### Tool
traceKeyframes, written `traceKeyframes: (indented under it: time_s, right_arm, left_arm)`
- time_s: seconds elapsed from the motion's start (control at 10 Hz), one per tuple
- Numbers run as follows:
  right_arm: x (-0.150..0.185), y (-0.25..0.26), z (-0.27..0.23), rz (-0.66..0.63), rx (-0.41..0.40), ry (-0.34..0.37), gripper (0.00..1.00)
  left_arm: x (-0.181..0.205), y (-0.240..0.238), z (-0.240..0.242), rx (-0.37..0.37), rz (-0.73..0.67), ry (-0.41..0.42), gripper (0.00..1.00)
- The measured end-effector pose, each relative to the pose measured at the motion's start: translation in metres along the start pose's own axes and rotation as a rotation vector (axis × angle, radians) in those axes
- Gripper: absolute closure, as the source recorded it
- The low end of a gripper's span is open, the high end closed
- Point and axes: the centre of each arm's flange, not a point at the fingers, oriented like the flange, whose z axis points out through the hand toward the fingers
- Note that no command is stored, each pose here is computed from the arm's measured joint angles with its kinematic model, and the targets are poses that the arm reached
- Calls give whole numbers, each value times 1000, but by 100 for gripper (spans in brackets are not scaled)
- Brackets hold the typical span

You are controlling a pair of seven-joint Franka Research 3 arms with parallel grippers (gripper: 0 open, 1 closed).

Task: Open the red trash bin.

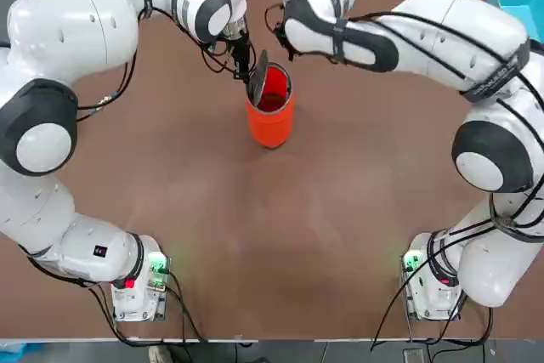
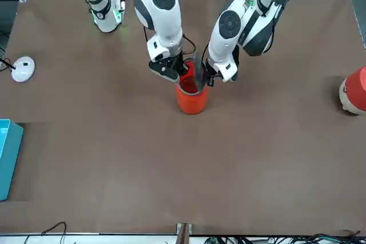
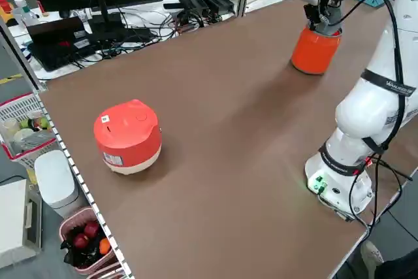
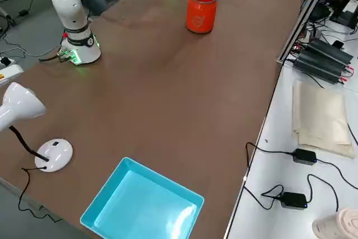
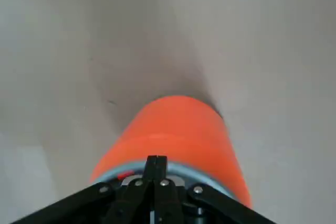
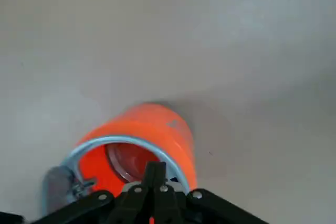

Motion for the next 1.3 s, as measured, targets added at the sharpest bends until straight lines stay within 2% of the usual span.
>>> traceKeyframes:
  time_s: [0.3,0.6,0.8,0.9,1.0,1.2,1.3]
  right_arm:
    - [69,40,-63,21,-23,-6,96]
    - [153,100,-123,19,-25,-9,57]
    - [181,136,-151,-17,-26,6,28]
    - [194,156,-163,-47,-32,12,12]
    - [211,181,-175,-82,-41,14,0]
    - [242,245,-199,-176,-78,-3,0]
    - [256,282,-213,-235,-84,-15,0]
  left_arm:
    - [2,0,-9,-8,-3,3,99]
    - [18,1,-62,-16,-6,33,99]
    - [61,18,-105,-23,70,41,97]
    - [89,25,-125,-27,159,48,93]
    - [113,28,-141,-28,267,56,84]
    - [147,30,-165,-22,400,77,58]
    - [166,31,-174,-10,441,107,42]
